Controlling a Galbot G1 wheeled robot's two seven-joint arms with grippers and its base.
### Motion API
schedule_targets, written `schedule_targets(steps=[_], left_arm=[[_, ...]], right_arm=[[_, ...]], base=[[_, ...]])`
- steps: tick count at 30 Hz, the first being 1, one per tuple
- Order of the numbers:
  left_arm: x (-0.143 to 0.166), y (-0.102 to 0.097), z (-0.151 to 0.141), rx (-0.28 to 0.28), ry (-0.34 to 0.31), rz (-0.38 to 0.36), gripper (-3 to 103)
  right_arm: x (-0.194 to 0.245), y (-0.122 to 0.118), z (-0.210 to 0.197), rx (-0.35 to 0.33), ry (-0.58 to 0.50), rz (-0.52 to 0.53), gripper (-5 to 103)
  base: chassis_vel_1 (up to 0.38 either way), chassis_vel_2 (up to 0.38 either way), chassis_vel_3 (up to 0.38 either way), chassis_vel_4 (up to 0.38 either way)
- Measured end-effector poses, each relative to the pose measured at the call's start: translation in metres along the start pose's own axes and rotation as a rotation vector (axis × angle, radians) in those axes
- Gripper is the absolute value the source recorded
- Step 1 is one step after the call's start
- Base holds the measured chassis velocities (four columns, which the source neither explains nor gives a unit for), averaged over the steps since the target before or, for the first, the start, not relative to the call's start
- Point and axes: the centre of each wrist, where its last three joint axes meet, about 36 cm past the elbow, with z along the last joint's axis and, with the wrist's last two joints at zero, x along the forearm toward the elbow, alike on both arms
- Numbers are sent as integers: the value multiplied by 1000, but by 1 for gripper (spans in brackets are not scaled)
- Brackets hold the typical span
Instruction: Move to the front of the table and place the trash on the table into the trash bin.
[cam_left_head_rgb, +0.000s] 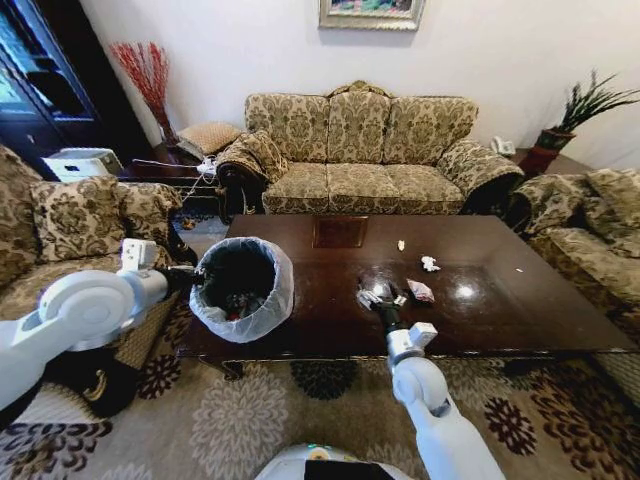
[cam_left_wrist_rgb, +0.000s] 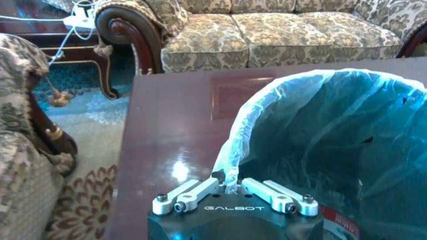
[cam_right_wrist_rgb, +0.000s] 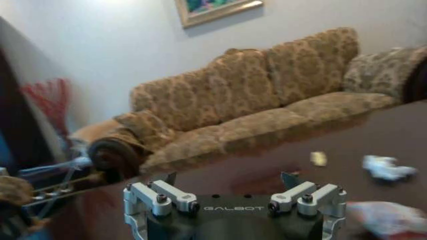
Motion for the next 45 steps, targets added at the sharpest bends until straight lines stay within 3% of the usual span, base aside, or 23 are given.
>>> schedule_targets(steps=[12, 20, 24, 35, 43, 45], left_arm=[[5, -8, 11, 13, -8, 30, 0], [10, -16, 14, 9, -10, 55, 0], [14, -22, 16, 7, -13, 77, 0], [14, -25, 19, 12, -13, 92, 0], [12, -23, 20, 19, -16, 94, 0], [12, -23, 20, 20, -14, 92, 0]], right_arm=[[-29, -30, 20, 23, 16, 64, 100], [-63, -29, 50, 29, 44, 61, 100], [-83, -23, 62, -6, 96, 54, 100], [-103, -2, 96, -48, 235, 20, 101], [-112, 6, 104, 1, 201, 18, 76], [-113, 9, 104, 32, 177, 16, 65]], base=[[-269, -282, 270, 272], [-314, -283, 289, 292], [-132, -128, 92, 49], [38, 32, -17, -12], [0, 0, 0, 0], [0, 0, 0, 0]])
